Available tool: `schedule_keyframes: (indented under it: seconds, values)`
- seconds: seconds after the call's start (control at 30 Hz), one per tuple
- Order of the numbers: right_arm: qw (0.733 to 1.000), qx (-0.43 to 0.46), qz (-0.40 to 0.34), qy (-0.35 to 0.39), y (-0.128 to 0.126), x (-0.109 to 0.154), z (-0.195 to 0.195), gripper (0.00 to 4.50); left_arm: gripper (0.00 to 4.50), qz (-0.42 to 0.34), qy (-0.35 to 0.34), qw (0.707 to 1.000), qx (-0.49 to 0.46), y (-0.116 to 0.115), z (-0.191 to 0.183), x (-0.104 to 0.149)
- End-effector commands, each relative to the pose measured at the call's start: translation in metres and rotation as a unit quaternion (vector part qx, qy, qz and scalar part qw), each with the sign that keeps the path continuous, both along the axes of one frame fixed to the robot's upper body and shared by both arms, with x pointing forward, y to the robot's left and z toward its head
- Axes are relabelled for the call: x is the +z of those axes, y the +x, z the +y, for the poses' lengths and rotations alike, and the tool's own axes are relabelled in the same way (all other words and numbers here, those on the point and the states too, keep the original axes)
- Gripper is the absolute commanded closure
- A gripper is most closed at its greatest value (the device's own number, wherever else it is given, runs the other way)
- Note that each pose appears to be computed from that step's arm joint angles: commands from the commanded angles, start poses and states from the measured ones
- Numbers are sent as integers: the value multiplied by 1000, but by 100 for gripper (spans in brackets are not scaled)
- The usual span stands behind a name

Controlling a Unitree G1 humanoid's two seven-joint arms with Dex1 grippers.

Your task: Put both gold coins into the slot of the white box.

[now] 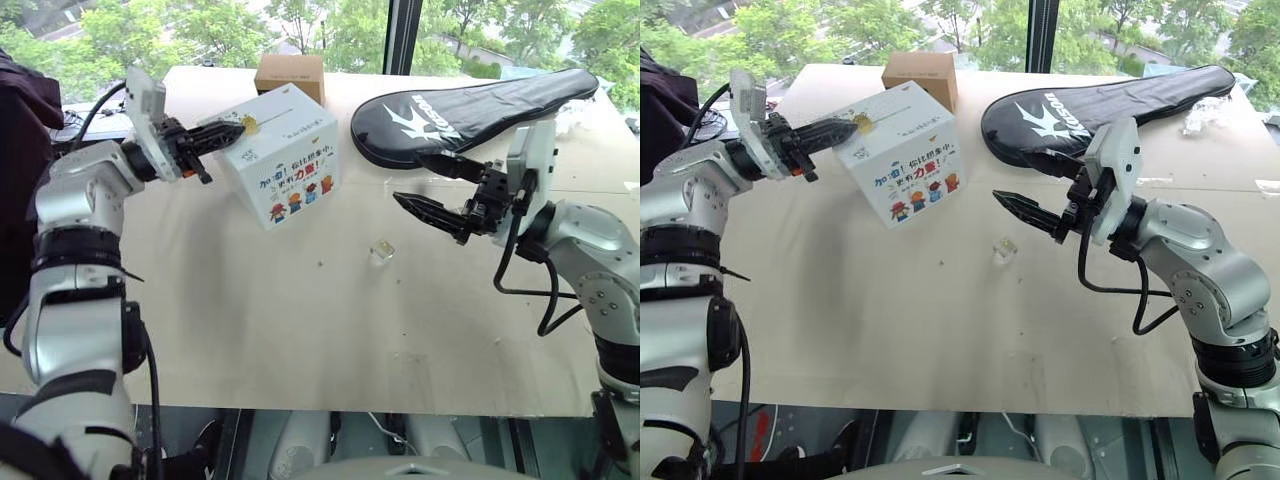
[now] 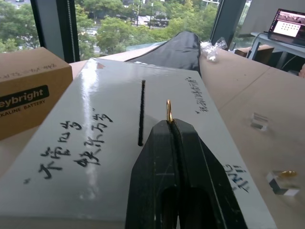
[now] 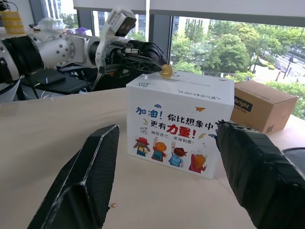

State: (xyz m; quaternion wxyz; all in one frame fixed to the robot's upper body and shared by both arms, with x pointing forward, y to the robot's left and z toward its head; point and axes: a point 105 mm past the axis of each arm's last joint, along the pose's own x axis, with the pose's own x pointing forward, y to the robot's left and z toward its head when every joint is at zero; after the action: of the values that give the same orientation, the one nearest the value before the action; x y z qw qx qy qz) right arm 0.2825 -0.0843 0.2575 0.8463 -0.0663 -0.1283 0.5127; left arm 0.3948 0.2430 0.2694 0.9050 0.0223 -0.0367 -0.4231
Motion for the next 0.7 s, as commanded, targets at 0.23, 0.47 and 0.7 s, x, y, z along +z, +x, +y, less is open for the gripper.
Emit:
schedule_keyframes:
  seconds: [0.23,0.47,0.7]
  values:
    - [999,-11,-31,32,-7,15,1,103,450,-13,123,992,3,14,-7,8]
    - [999,-18,-32,40,-6,15,2,103,450,-1,156,988,16,18,-8,8]
    - [998,-18,-33,48,-6,17,4,99,395,13,156,987,23,20,-7,8]
